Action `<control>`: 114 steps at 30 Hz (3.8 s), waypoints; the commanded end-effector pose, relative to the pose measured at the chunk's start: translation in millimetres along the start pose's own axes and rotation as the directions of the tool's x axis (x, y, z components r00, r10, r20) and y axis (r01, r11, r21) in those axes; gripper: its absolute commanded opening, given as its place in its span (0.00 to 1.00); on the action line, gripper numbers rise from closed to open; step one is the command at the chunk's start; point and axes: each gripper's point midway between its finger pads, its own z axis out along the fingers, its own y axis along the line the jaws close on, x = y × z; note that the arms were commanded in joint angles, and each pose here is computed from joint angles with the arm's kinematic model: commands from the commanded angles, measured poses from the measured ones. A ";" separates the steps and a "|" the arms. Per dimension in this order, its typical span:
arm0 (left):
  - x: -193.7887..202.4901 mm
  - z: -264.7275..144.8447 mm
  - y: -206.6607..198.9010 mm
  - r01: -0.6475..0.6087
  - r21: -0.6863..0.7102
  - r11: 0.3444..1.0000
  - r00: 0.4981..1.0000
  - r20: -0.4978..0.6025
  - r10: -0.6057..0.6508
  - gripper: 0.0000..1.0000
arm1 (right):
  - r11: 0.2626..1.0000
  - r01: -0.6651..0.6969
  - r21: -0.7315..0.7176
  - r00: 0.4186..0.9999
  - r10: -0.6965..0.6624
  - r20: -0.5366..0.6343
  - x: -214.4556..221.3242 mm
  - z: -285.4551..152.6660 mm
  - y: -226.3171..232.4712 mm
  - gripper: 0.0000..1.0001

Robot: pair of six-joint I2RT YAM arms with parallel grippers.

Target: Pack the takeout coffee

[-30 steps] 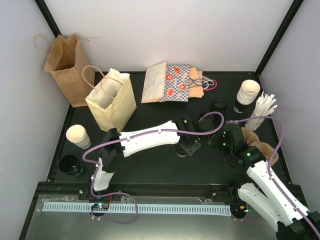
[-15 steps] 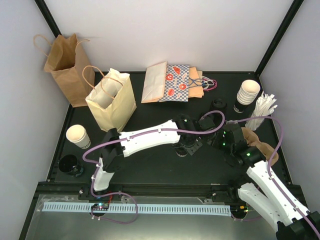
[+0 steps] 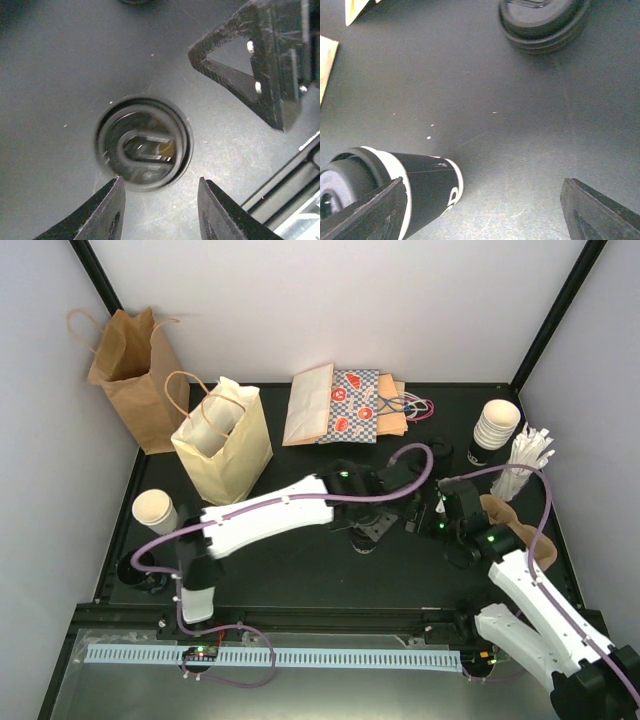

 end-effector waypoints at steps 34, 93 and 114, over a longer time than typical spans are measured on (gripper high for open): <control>64.2 -37.9 98.4 0.370 0.561 0.740 0.817 0.182 -0.547 0.55 | 0.742 0.670 -0.021 0.701 -0.642 -0.310 34.6 5.5 115.7 0.98; 68.3 -27.0 99.8 0.376 0.555 0.742 0.832 0.150 -0.533 0.55 | 0.648 0.760 0.057 0.620 -0.695 -0.363 42.2 28.5 116.1 0.84; 67.9 -28.1 99.5 0.374 0.559 0.740 0.833 0.149 -0.533 0.55 | 0.672 0.740 0.026 0.640 -0.692 -0.335 34.0 13.6 130.7 0.78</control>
